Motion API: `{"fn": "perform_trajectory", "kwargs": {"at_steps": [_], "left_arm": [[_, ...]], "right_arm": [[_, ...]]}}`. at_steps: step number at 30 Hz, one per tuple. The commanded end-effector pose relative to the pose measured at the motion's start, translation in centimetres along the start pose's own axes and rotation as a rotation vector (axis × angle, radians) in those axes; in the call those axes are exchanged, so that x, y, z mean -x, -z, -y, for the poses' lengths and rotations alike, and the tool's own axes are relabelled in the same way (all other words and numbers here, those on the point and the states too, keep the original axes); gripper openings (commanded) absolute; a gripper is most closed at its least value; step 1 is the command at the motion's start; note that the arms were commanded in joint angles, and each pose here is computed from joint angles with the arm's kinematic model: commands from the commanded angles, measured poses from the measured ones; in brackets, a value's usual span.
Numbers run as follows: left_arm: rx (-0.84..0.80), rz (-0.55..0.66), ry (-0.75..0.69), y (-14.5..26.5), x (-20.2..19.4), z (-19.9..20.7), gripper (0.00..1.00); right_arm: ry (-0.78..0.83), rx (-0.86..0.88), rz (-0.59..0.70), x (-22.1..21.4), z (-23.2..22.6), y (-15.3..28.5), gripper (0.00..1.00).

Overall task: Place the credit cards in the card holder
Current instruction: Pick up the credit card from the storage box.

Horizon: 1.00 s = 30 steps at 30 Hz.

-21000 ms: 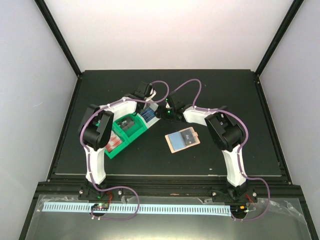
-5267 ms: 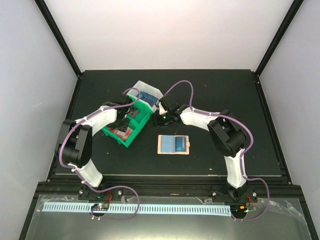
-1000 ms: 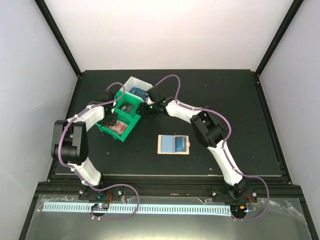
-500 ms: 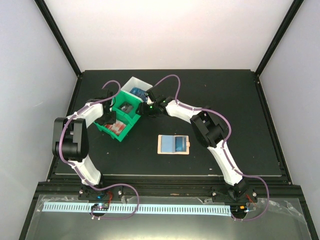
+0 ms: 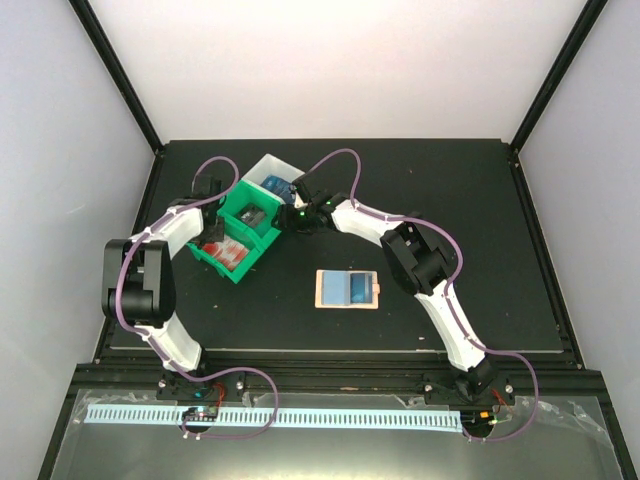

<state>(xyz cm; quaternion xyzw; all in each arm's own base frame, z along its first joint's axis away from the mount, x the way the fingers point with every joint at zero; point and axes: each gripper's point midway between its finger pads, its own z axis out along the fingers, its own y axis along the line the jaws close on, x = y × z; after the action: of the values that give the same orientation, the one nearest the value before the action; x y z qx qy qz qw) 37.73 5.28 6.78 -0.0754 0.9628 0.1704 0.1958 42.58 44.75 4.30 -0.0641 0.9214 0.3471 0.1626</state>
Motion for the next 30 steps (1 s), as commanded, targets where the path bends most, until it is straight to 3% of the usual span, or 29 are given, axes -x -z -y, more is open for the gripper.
{"fn": "perform_trajectory", "kwargs": {"at_steps": [1, 17, 22, 30], "left_arm": [[0.084, -0.005, -0.05, -0.8, -0.5, -1.6, 0.14], [0.04, -0.018, -0.201, -2.9, 0.2, 0.4, 0.28], [0.042, 0.021, -0.19, -2.0, 1.5, 0.5, 0.16], [0.081, 0.076, -0.164, 3.4, 1.2, 0.0, 0.03]], "right_arm": [[-0.023, -0.105, -0.046, -1.4, 3.6, -1.1, 0.61], [-0.023, -0.077, -0.059, -1.7, 3.2, -1.3, 0.62], [-0.012, -0.067, -0.062, -1.6, 3.0, -1.3, 0.62], [0.06, -0.029, -0.041, -0.4, 0.4, 1.5, 0.67]]}}
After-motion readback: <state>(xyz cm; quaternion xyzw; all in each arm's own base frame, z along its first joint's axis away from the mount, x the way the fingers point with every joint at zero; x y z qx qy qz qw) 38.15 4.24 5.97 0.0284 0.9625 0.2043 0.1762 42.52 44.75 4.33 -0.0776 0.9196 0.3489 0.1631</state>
